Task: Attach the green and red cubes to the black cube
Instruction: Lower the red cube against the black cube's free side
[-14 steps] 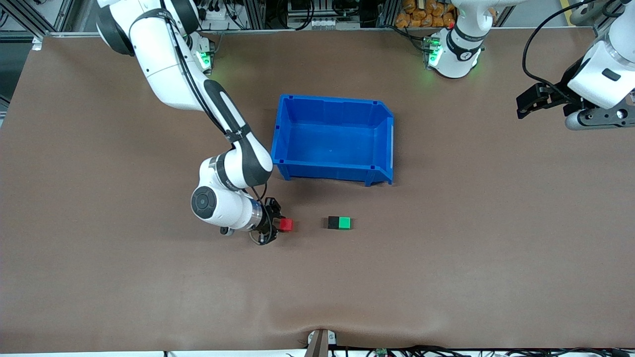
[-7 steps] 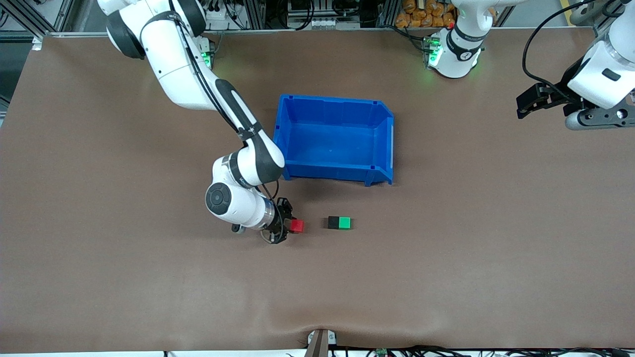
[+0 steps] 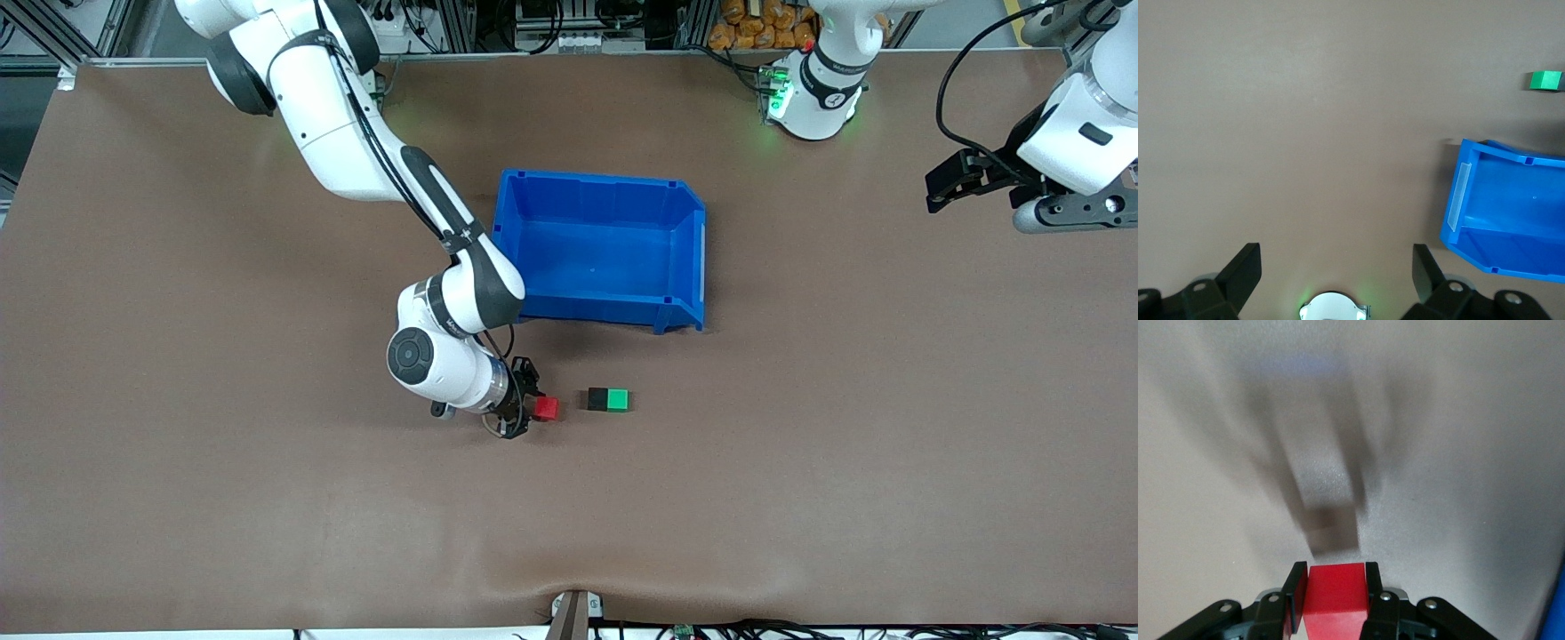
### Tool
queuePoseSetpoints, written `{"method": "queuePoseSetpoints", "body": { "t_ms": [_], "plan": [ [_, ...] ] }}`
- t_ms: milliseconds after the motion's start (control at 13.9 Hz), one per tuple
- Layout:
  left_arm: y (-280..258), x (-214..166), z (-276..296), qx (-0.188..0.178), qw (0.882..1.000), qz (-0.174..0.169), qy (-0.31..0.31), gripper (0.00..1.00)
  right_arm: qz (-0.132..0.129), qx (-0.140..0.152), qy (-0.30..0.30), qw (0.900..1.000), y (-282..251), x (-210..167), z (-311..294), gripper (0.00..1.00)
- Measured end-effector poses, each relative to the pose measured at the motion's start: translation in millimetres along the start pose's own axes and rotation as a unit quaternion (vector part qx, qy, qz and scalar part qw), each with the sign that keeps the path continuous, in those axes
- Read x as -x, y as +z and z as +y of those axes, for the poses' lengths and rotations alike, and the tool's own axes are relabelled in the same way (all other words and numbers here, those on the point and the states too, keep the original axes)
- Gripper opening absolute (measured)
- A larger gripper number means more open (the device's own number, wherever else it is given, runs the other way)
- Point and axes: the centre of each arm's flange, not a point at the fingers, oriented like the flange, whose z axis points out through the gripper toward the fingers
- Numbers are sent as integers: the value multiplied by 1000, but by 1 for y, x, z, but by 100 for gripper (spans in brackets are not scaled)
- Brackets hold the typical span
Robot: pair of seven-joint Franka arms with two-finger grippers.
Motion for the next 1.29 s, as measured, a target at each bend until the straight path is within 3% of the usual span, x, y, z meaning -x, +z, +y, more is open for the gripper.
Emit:
{"method": "queuePoseSetpoints", "body": {
  "t_ms": [1293],
  "plan": [
    [0,0,0,0,1000,0,0,100,-1,1,2,1000,16,19,16,40]
  ]
}}
